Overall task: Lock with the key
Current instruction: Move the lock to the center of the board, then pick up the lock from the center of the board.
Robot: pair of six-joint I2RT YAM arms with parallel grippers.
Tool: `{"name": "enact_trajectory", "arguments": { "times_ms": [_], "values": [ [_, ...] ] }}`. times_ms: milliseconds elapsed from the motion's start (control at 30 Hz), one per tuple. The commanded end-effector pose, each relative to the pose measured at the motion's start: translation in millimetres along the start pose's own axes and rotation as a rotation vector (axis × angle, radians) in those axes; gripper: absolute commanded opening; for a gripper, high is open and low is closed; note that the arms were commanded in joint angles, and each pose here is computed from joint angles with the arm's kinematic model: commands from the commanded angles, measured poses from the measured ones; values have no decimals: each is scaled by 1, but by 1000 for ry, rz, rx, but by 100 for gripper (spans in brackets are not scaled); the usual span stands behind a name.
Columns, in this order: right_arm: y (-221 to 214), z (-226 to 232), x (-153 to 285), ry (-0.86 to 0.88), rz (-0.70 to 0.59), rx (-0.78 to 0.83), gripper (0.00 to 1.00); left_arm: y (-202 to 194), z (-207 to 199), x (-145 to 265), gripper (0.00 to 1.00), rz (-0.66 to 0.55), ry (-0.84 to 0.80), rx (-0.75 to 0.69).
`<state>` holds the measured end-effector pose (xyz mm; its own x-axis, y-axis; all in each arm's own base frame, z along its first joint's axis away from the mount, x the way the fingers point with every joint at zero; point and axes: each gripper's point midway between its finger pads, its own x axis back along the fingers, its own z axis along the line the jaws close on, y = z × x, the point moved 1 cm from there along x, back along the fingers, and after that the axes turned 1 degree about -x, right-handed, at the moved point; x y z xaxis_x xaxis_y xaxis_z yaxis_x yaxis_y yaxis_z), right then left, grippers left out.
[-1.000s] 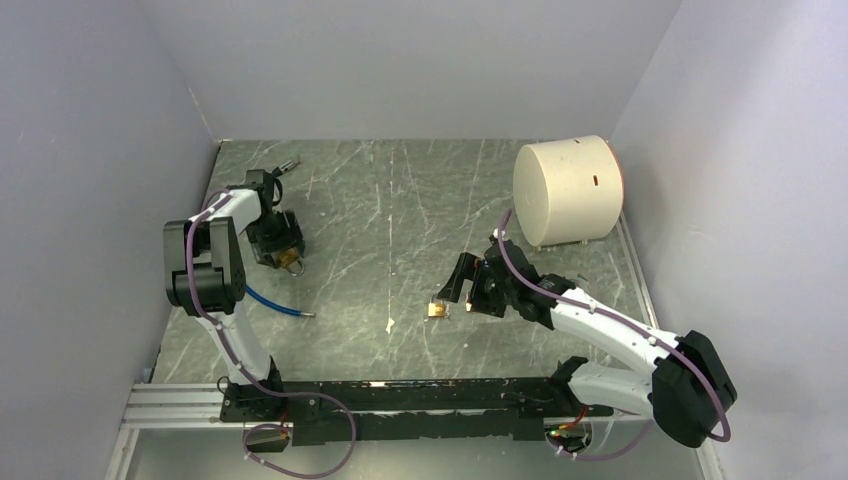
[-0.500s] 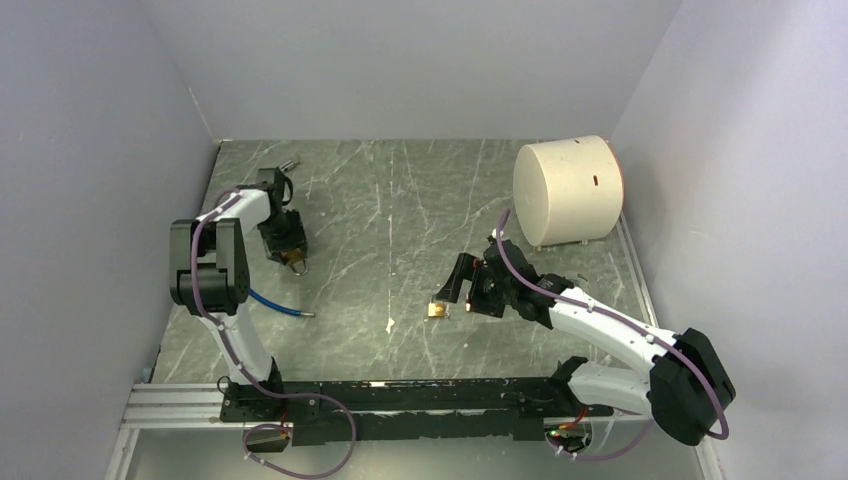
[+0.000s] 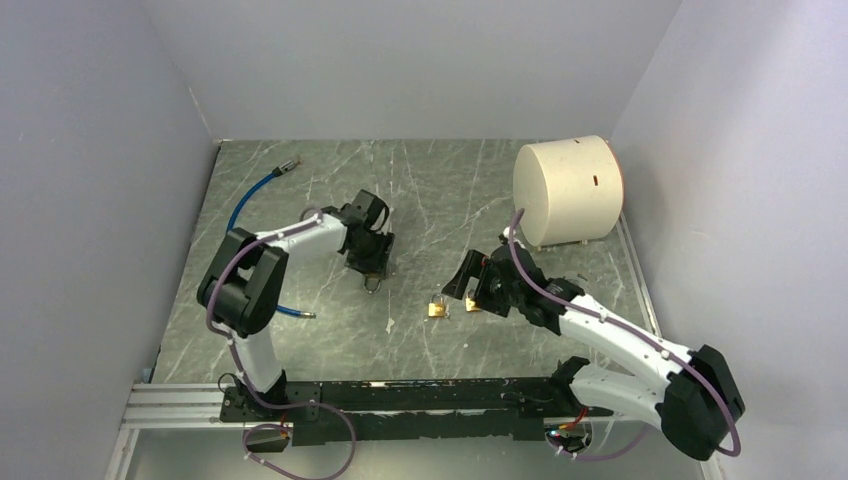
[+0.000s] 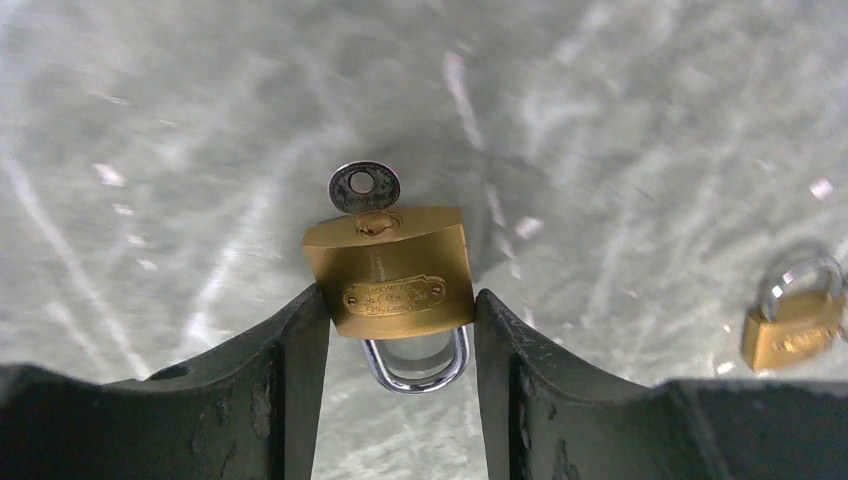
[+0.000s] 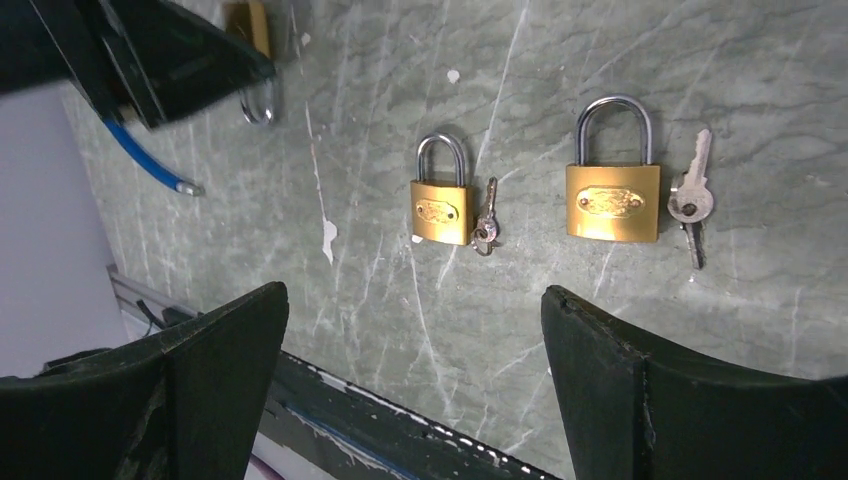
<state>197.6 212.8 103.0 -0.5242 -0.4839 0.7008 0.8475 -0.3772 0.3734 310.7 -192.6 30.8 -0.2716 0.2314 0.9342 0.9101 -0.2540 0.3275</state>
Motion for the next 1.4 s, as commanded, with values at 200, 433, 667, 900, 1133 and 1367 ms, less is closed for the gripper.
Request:
{"name": "enact_trajectory", "arguments": {
  "times_ms": [200, 433, 667, 900, 1133, 1367],
  "values": [
    [16, -7, 16, 4, -135, -62, 99, -60, -30, 3, 67, 41, -78, -88],
    [8, -5, 6, -1, -70, -56, 98, -60, -24, 26, 77, -12, -26, -1],
    [7, -6, 0, -10, -62, -50, 98, -80, -63, 57, 70, -7, -265, 162],
    [1, -2, -9, 4, -18, -56, 97, -78, -94, 84, 76, -99, -494, 241],
    [6, -1, -9, -21, -25, -48, 96, -69, -108, 61, 73, -68, -531, 299],
    [6, -1, -6, -7, -37, -75, 97, -54, -100, 42, 74, -113, -426, 319]
  ]
}}
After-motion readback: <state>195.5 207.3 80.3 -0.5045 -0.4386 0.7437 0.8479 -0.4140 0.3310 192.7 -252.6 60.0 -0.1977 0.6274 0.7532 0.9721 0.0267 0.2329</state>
